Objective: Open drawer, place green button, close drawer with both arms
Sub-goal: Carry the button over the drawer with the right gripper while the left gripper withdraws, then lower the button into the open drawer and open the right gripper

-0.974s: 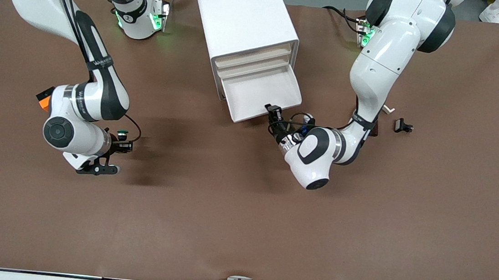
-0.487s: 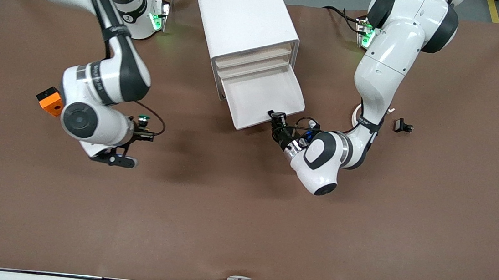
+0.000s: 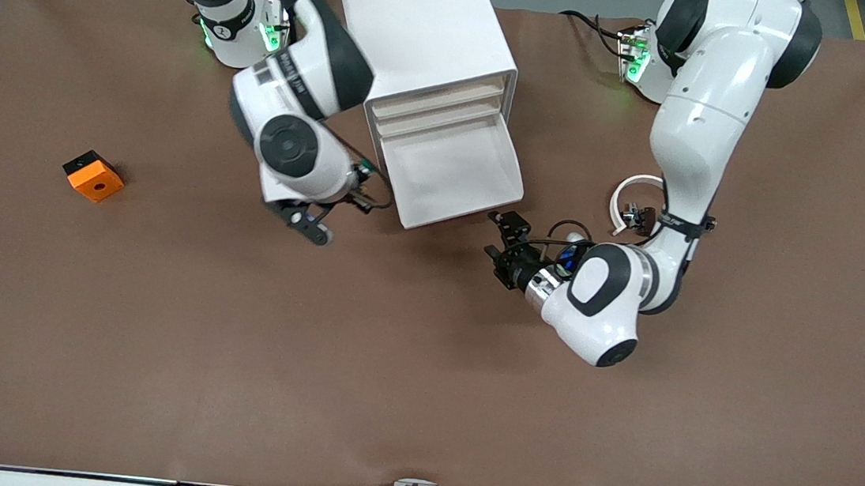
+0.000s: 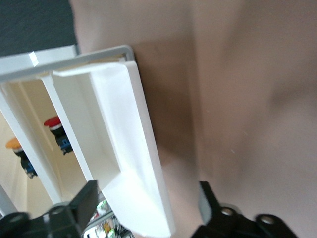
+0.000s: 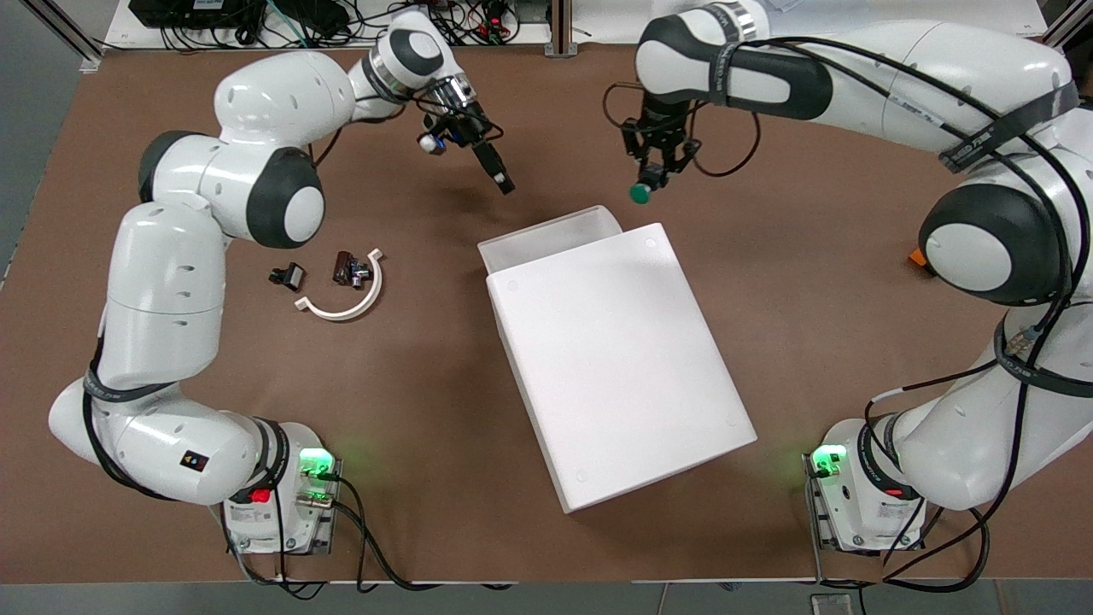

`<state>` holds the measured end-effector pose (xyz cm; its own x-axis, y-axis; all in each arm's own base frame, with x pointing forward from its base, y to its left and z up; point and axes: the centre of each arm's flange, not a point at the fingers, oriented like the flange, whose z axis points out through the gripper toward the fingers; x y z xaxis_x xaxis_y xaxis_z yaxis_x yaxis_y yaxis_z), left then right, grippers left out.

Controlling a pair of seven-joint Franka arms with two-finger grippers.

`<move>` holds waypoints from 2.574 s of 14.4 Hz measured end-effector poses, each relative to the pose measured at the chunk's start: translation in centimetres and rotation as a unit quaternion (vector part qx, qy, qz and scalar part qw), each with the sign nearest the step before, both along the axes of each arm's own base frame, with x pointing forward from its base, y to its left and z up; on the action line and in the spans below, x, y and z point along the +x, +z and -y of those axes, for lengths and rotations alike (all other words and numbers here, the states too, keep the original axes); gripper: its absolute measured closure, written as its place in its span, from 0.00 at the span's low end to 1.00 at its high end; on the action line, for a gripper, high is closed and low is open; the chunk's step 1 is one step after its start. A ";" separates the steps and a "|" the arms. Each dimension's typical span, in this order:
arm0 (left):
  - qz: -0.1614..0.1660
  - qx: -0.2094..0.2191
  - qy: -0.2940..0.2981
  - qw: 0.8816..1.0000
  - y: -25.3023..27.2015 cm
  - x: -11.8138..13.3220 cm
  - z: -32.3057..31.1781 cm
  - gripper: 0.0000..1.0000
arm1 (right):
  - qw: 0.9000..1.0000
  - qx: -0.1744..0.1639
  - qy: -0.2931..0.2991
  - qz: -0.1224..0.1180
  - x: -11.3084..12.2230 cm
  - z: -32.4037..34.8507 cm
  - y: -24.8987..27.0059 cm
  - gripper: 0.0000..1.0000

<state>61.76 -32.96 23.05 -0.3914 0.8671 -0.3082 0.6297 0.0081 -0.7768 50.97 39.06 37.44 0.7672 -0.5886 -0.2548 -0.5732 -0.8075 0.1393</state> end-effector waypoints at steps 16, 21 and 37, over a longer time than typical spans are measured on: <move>0.410 0.018 -0.394 0.822 26.8 4.8 -18.8 0.00 | 0.960 -0.061 -0.273 0.000 -7.4 -11.9 -7.6 0.59; 0.438 -0.046 -0.517 0.734 29.5 4.3 -19.5 0.00 | 0.960 -0.068 -0.270 0.003 -7.5 -12.0 -9.3 0.59; 0.443 -0.073 -0.582 0.678 33.3 2.6 -19.8 0.00 | 0.961 -0.052 -0.270 0.015 -3.9 -12.6 -0.8 0.00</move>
<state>64.34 -13.16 56.36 0.9269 0.3644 -0.0900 0.3633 -0.9312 -0.0286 47.03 51.67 36.67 0.3492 -0.9242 -0.1548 -0.9099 -0.3739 0.1799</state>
